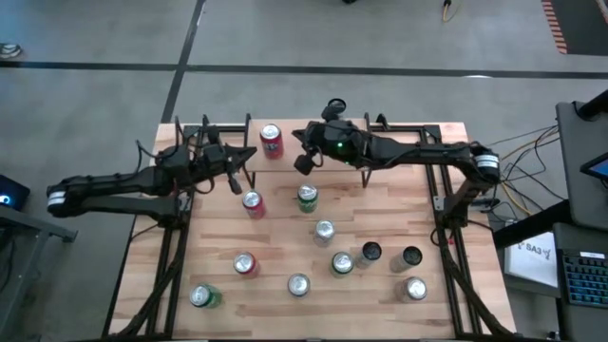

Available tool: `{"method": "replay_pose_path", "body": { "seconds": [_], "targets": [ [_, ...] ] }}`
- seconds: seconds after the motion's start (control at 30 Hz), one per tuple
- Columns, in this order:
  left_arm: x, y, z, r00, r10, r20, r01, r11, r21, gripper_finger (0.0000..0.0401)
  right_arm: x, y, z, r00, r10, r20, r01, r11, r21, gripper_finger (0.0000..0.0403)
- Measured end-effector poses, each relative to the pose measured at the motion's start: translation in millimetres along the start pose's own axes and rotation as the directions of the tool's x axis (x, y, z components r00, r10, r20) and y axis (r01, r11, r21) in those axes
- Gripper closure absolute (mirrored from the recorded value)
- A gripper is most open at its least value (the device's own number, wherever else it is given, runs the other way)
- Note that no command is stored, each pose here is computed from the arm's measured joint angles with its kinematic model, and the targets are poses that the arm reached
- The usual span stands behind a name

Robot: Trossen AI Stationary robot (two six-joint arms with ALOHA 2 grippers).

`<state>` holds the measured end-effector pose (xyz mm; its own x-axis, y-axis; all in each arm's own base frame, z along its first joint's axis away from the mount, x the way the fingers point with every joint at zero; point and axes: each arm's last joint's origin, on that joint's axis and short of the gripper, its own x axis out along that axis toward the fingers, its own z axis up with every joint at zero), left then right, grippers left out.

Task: Place canned beverage on shelf
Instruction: Put the center orange soda can on the shelf

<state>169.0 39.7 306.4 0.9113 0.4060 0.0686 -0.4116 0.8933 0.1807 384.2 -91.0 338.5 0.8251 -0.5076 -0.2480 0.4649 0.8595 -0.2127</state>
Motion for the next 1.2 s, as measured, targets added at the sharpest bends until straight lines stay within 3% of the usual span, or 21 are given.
{"method": "replay_pose_path", "body": {
  "seconds": [0.47,0.73,0.93,1.2],
  "targets": [
    [46,-12,-4,0.994,-0.038,-0.105,0.021,0.987,-0.159,0.0401,-84,-32,31,0.998,0.012,-0.061,-0.014,0.999,-0.03,0.0394],
    [76,-21,-1,0.983,-0.053,-0.174,0.014,0.976,-0.218,0.0401,-99,-37,30,0.994,0.015,-0.104,-0.02,0.999,-0.046,0.0394],
    [93,-26,-8,0.951,-0.004,-0.309,-0.071,0.97,-0.232,0.0401,-100,-37,27,0.99,0.018,-0.142,-0.029,0.997,-0.071,0.0394],
    [101,-26,-20,0.899,0.142,-0.413,-0.248,0.945,-0.214,0.0401,-103,-38,26,0.988,0.021,-0.154,-0.034,0.996,-0.086,0.0394]
  ]
}}
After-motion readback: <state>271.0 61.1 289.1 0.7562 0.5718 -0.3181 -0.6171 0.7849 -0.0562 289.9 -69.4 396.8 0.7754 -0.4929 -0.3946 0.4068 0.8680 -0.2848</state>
